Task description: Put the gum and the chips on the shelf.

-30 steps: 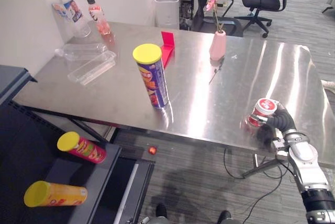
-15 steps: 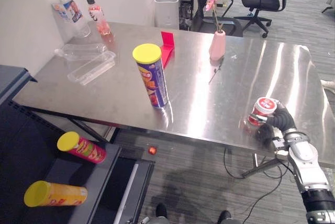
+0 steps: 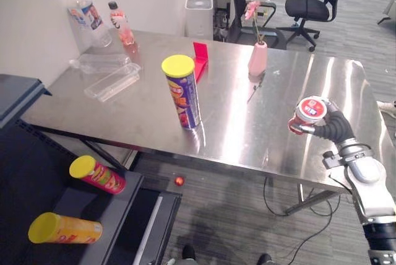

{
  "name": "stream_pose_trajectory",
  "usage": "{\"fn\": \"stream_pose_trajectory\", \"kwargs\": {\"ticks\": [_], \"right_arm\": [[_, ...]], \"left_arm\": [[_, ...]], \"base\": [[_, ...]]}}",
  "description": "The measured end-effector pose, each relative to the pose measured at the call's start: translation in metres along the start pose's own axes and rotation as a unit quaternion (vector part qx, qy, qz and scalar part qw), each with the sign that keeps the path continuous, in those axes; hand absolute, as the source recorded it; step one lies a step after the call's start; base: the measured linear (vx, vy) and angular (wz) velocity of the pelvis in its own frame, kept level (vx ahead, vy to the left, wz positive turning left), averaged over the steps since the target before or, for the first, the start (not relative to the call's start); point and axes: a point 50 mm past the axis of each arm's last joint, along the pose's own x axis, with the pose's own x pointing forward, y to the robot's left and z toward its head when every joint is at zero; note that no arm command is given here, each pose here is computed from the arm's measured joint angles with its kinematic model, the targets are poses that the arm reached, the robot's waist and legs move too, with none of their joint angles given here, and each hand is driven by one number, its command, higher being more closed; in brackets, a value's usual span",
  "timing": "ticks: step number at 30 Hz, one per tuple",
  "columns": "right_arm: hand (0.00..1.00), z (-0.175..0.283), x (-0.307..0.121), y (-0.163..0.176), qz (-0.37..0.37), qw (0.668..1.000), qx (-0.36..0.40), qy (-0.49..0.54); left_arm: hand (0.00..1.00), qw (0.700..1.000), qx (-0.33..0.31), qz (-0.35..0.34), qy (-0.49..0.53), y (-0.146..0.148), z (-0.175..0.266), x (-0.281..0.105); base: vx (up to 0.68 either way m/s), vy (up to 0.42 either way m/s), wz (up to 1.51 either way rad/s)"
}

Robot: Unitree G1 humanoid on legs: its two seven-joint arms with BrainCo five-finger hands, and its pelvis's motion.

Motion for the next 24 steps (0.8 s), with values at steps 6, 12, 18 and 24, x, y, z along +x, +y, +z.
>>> {"fn": "stream_pose_trajectory", "kwargs": {"ticks": [6,12,18,24], "right_arm": [[1.0,0.009,0.002,0.009,0.032,0.999,0.001,-0.019],[1.0,0.006,-0.007,0.015,0.049,0.999,0.007,-0.007],[1.0,0.003,-0.009,0.024,0.052,0.998,0.044,-0.007],[1.0,0.017,0.022,0.042,0.091,0.993,0.056,-0.041]], "left_arm": [[0.0,1.0,-0.004,0.003,0.004,0.002,-0.001,0.0],[0.0,1.0,-0.007,0.01,0.017,0.005,-0.008,-0.001],[0.0,0.999,-0.015,0.025,0.03,0.008,-0.011,-0.001],[0.0,0.999,-0.043,0.027,0.011,0.002,-0.004,0.0]], "base": [[-0.03,-0.004,0.0],[-0.03,-0.008,-0.03],[-0.01,-0.017,0.14],[-0.05,-0.068,0.54]]}}
